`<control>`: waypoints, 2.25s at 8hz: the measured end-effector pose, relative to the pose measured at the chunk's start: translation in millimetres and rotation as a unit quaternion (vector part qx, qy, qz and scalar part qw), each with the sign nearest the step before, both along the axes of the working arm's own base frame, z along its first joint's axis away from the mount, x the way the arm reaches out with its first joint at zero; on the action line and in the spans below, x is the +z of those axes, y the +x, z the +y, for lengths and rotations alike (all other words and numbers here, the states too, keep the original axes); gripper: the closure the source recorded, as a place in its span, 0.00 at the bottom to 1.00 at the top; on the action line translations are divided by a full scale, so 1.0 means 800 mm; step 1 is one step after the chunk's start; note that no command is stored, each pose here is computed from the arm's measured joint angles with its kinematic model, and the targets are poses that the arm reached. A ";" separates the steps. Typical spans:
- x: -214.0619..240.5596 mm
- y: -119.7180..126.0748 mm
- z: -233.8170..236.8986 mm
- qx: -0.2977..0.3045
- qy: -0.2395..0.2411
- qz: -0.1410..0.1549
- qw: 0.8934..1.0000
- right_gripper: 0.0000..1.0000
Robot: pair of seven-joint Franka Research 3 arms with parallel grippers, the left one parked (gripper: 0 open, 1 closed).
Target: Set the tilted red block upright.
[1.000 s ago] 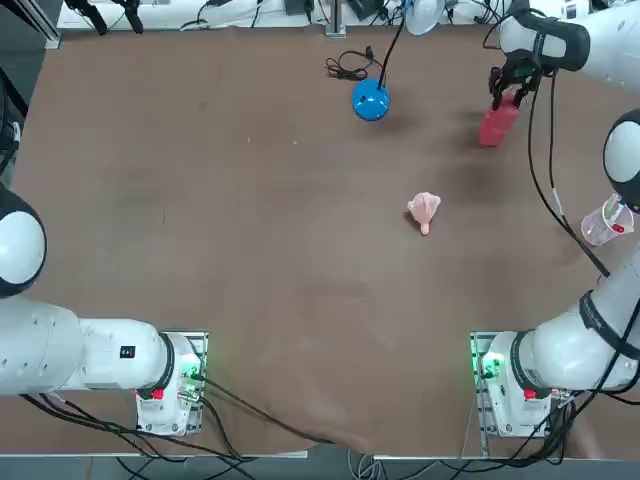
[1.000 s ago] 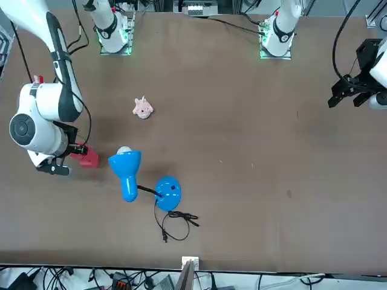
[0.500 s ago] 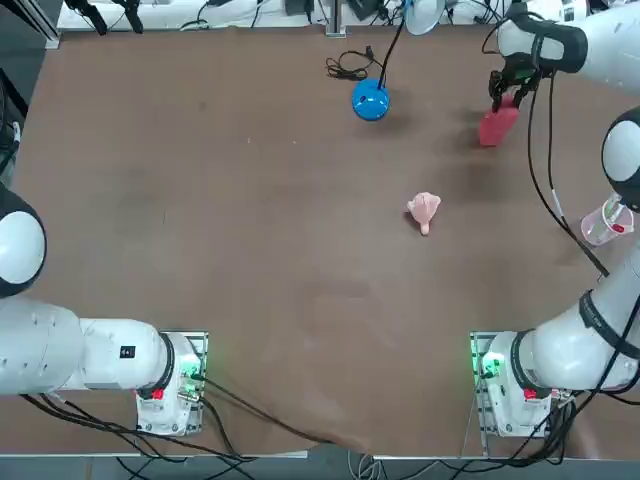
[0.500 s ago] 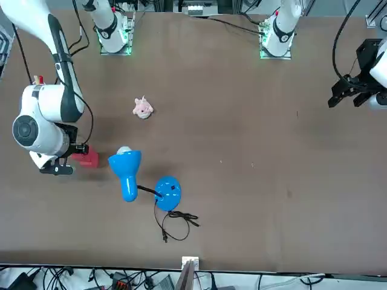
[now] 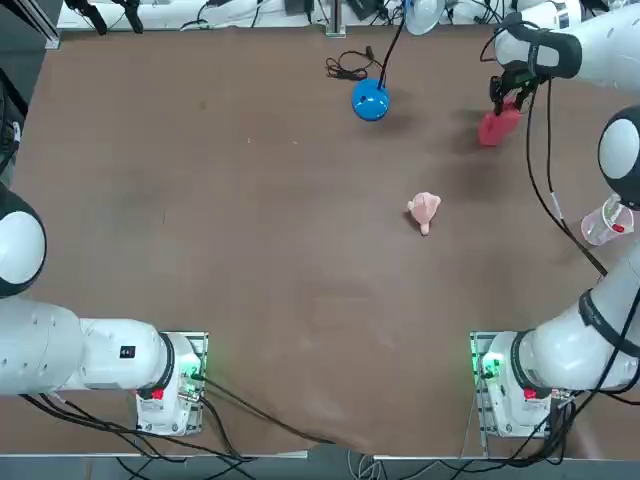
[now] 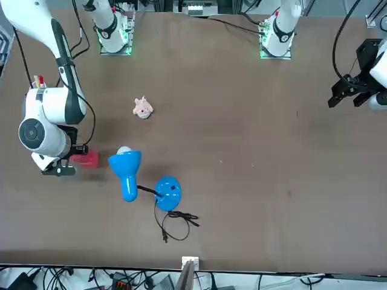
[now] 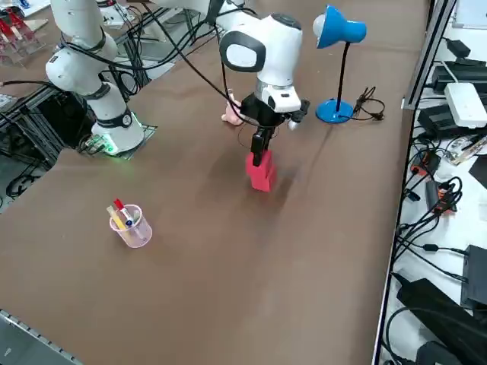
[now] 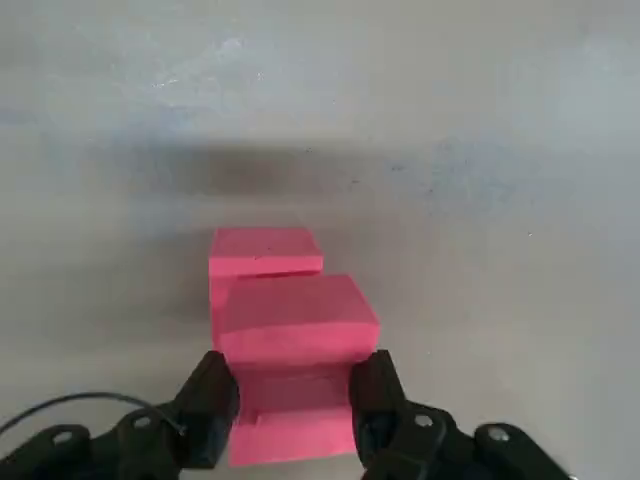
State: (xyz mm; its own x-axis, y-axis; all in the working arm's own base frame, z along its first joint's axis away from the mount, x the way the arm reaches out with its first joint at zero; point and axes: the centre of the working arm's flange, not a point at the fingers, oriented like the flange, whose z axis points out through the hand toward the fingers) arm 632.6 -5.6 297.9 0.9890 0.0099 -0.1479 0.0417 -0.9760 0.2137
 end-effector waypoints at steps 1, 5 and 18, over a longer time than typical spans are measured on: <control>0.000 0.000 0.001 -0.001 0.000 -0.002 1.000 0.37; 0.001 0.002 0.007 -0.012 0.009 -0.009 1.000 0.38; -0.006 0.002 0.005 -0.019 0.014 -0.010 1.000 0.38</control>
